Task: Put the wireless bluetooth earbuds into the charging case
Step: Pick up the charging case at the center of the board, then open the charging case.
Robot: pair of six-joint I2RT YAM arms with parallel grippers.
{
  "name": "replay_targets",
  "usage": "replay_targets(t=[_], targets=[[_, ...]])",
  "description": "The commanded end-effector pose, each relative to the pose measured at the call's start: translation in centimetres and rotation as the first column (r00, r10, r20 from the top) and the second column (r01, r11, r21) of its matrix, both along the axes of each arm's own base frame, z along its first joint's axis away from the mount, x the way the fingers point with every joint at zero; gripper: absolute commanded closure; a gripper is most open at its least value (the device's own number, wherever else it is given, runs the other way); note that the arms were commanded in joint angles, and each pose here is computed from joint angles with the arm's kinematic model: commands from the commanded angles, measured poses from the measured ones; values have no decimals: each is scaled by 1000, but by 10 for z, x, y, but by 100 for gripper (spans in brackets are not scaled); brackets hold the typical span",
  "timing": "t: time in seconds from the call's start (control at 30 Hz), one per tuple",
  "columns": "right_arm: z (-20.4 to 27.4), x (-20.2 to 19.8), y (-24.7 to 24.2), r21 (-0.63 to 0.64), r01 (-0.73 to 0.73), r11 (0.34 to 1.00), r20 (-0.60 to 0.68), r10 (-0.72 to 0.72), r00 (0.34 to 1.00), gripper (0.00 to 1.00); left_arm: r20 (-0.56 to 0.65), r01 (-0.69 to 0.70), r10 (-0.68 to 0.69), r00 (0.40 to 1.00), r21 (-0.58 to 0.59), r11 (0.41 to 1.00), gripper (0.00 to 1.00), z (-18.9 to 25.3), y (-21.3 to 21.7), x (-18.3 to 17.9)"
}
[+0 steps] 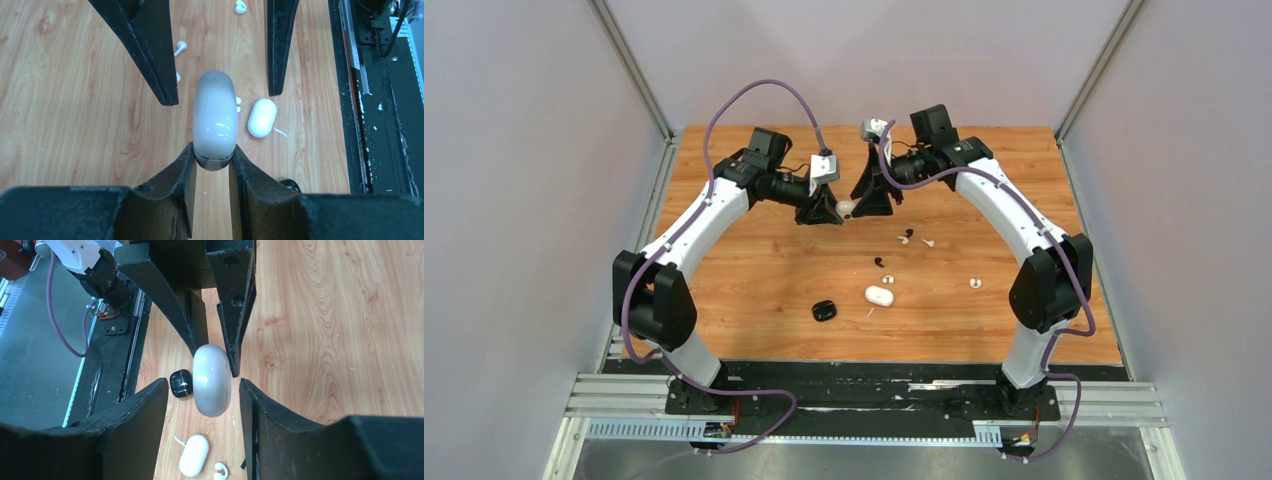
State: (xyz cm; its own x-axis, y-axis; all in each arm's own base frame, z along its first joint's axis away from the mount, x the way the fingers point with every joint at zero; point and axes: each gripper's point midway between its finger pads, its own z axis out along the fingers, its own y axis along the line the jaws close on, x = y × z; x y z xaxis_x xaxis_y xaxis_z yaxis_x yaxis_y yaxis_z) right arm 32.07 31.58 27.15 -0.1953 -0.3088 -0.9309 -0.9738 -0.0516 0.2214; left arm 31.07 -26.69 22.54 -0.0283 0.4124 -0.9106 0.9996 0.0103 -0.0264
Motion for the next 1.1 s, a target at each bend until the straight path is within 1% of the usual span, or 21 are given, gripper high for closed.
replay_targets(t=[0.0, 0.13, 0.2, 0.37, 0.43, 0.5, 0.57, 0.67, 0.77, 0.87, 0.93, 1.07], targets=[[11, 3, 7, 17, -24, 1000, 79, 22, 997, 47, 47, 18, -15, 999, -62, 998, 100, 31, -7, -1], [5, 5, 6, -1, -10, 1000, 85, 10, 996, 48, 34, 12, -10, 999, -71, 997, 100, 33, -9, 0], [4, 5, 5, -7, -5, 1000, 85, 6, 996, 55, 33, 11, -8, 999, -72, 997, 100, 33, -9, 0], [0, 6, 3, -23, 4, 1000, 92, -2, 996, 62, 34, 7, -4, 999, -74, 997, 100, 34, -9, 1], [-2, 6, 2, -30, 6, 1000, 94, -3, 996, 68, 36, 6, -3, 999, -75, 997, 100, 34, -9, 2], [-3, 6, 2, -31, 6, 999, 94, -3, 996, 78, 36, 5, -2, 999, -74, 997, 100, 34, -9, 3], [-3, 6, 2, -32, 6, 999, 94, -3, 996, 85, 35, 1, 1, 999, -76, 997, 100, 35, -10, 4], [-5, 6, 2, -36, 8, 999, 91, -5, 996, 88, 30, -6, 8, 999, -81, 997, 100, 35, -10, 5], [-7, 4, 1, -38, 6, 999, 76, -3, 997, 99, 39, -16, 19, 999, -81, 997, 100, 35, -10, 7], [-6, 4, 1, -29, 5, 1000, 47, -3, 999, 100, 57, -32, 36, 998, -69, 997, 100, 31, -8, 10], [-5, 3, -1, -14, 0, 1000, 4, 0, 1000, 100, 86, -38, 42, 995, -55, 998, 100, 26, -6, 13], [-3, 2, -4, 16, -9, 1000, -83, 11, 996, 100, 196, -56, 62, 979, -35, 998, 100, 19, -3, 26]])
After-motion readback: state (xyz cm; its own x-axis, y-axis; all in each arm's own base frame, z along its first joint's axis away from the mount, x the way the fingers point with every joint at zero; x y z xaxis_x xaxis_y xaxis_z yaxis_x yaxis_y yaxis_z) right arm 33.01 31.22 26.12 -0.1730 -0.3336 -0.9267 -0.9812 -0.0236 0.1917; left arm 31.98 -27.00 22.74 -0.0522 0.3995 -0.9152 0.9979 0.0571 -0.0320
